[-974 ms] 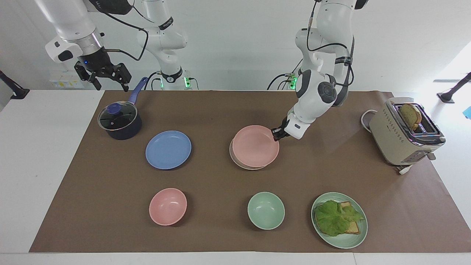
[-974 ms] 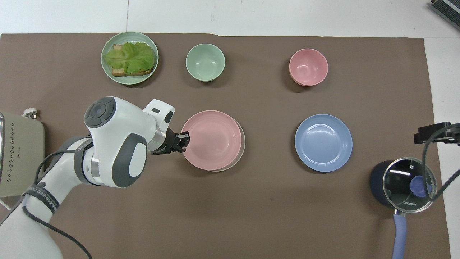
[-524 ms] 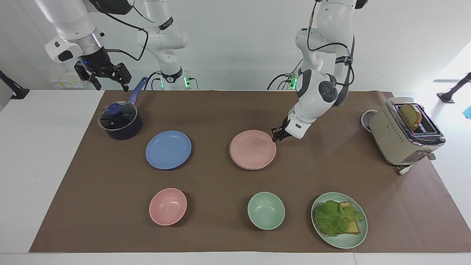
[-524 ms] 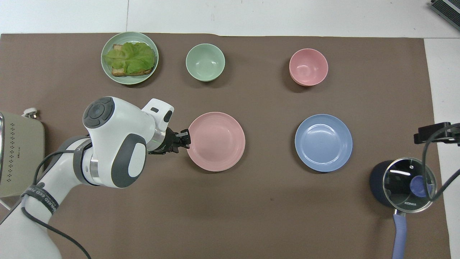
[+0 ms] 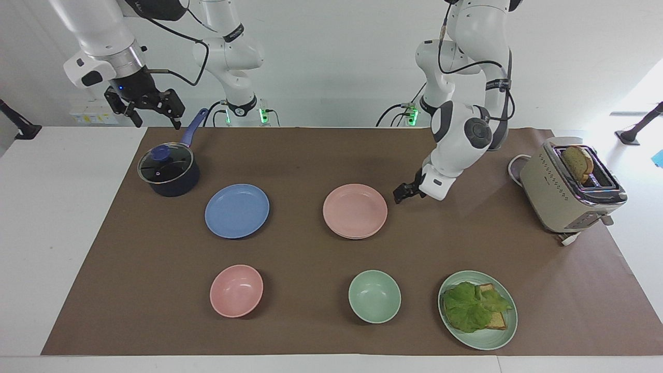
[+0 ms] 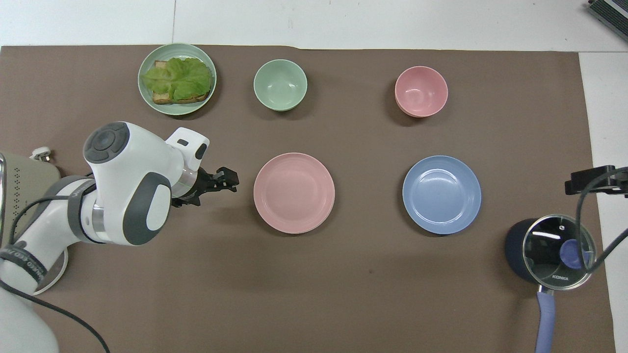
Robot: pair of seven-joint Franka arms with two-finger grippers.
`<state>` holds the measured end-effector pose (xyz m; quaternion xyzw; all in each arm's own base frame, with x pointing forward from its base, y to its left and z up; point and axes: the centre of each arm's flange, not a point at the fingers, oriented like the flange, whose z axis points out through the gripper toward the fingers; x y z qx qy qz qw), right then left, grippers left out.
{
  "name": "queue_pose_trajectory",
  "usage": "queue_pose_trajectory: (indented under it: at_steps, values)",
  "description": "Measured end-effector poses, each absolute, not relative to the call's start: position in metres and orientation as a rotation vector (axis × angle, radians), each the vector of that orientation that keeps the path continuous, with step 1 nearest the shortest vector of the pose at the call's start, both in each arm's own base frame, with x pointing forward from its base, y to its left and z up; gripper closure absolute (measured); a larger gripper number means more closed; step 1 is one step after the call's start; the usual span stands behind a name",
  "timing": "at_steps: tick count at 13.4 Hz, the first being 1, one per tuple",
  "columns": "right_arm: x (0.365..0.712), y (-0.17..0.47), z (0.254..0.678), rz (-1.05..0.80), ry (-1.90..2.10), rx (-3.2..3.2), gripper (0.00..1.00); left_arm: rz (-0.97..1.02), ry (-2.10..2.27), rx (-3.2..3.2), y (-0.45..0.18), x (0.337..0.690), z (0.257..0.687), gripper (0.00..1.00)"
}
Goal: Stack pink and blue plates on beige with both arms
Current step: 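Open the left gripper and withdraw it while the right gripper reaches the blue plate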
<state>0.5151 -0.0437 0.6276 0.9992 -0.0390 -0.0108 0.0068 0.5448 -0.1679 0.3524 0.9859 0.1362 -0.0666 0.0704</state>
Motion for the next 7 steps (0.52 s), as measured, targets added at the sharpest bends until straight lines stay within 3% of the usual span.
queue_pose_trajectory:
  at_steps: [7]
  values:
    - [0.542,-0.034,0.545,0.009,-0.079,3.142,0.0,-0.173,0.136,3.105,-0.008,0.583,0.395,0.0]
